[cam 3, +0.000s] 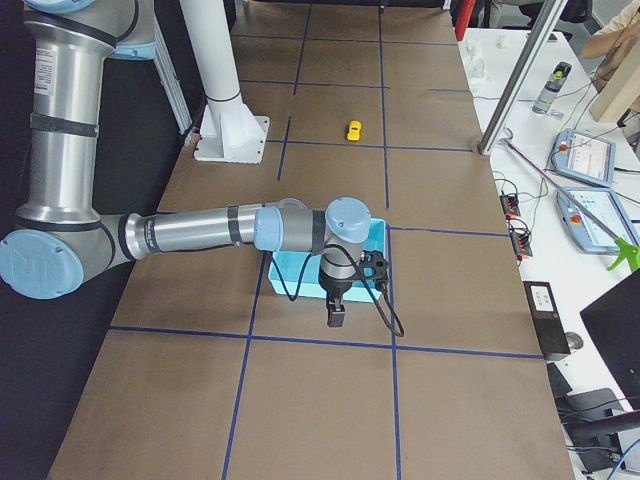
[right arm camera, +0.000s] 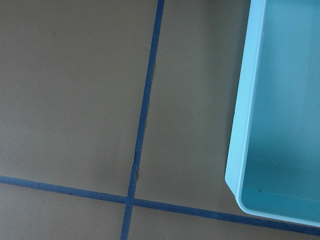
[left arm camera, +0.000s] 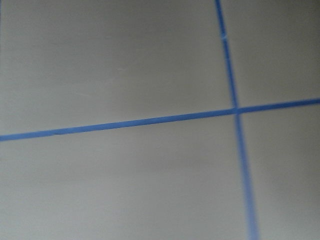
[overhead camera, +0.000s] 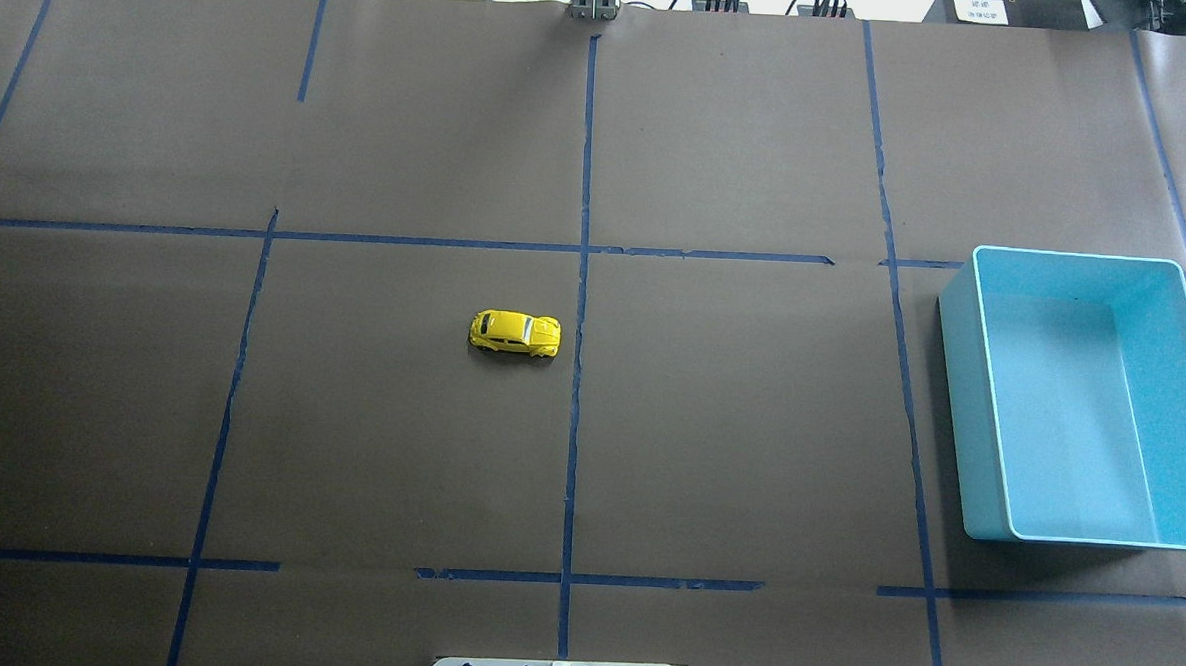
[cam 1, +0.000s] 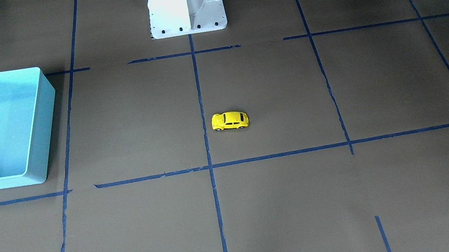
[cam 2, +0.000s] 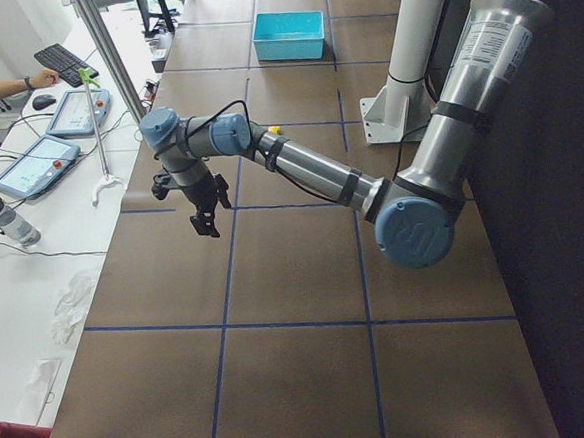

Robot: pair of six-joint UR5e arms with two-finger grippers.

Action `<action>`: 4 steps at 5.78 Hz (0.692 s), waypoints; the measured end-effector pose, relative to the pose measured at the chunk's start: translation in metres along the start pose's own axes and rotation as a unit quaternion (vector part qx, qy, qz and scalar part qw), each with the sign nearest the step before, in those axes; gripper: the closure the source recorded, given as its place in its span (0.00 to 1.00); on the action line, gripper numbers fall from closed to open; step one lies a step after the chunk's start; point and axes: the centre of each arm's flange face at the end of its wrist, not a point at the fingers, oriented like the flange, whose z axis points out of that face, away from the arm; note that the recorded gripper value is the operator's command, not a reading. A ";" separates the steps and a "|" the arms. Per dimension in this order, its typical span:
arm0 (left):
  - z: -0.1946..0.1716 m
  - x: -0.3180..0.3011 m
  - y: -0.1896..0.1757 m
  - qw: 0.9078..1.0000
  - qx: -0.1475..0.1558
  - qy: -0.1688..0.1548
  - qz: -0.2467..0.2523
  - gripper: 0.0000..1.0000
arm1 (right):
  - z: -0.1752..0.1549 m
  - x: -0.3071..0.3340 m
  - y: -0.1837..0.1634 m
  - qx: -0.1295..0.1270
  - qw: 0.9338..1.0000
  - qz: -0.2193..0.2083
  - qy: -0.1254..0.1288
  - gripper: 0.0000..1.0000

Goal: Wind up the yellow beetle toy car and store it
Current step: 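Move the left gripper toward the yellow beetle toy car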

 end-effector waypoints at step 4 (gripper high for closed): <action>0.049 0.247 -0.013 0.895 0.111 -0.016 0.432 0.00 | 0.000 0.000 0.000 0.000 1.000 0.000 0.000 0.00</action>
